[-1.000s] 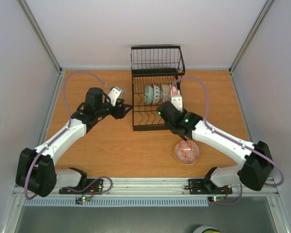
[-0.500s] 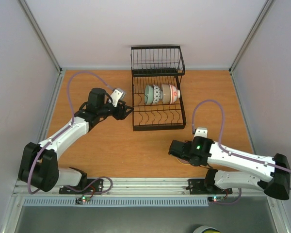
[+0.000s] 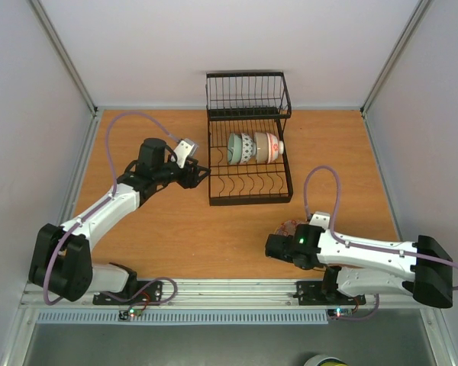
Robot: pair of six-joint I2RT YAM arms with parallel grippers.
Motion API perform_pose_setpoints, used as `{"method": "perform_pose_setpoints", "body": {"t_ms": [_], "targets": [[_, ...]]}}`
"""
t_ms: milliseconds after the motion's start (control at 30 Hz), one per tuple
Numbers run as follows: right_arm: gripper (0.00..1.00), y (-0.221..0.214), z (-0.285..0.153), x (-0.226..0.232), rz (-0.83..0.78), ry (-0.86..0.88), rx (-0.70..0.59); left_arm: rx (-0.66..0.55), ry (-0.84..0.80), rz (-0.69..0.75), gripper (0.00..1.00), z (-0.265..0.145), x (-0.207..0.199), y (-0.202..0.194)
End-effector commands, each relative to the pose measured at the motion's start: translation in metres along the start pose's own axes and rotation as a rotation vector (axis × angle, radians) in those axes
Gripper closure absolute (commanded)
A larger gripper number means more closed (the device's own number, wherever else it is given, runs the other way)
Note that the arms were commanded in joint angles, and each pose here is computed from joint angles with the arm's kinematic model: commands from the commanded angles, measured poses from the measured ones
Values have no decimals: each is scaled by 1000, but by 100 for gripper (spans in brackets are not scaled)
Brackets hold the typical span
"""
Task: Load the bowls into the dish rack
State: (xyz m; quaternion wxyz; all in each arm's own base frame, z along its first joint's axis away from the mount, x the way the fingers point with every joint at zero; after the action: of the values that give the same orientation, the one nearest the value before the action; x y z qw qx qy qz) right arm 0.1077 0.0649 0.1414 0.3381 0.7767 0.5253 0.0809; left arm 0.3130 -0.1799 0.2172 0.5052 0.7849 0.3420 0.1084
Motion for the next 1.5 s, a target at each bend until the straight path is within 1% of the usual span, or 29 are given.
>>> {"method": "perform_pose_setpoints", "body": {"t_ms": [0, 267, 633, 767, 933, 1067, 1267, 1467], "targets": [[62, -8, 7, 11, 38, 83, 12, -48, -9, 29, 36, -3, -1, 13], [62, -10, 9, 26, 20, 121, 16, -48, -7, 33, 36, -4, -2, 13], [65, -22, 21, 14, 69, 108, 61, -58, -10, 39, 36, -8, -5, 15], [73, -24, 23, 15, 77, 109, 67, -61, -11, 40, 36, -9, -5, 16], [89, -21, 20, 15, 77, 115, 62, -62, -7, 41, 36, -10, -5, 16], [97, -14, 12, 14, 82, 124, 49, -62, -7, 45, 36, -10, -6, 16], [99, 2, -9, 14, 60, 148, 3, -65, -10, 48, 36, -11, -6, 17], [99, 29, -38, 11, 48, 213, -93, -65, -21, 49, 35, -12, -9, 18]]}}
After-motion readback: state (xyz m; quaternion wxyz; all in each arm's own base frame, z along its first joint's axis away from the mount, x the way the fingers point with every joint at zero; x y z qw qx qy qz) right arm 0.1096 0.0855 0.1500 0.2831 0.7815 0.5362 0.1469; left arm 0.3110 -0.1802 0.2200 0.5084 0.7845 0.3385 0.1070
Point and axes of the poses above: each gripper's point midway between its finger pads, its own z axis out along the fingers, its own x axis along the line the jaws close on, y = z × x, the point moved 5 cm from there along -z, back along the fingers, and after that the axes turned 6 degrees about z, right-handed, at the moved point
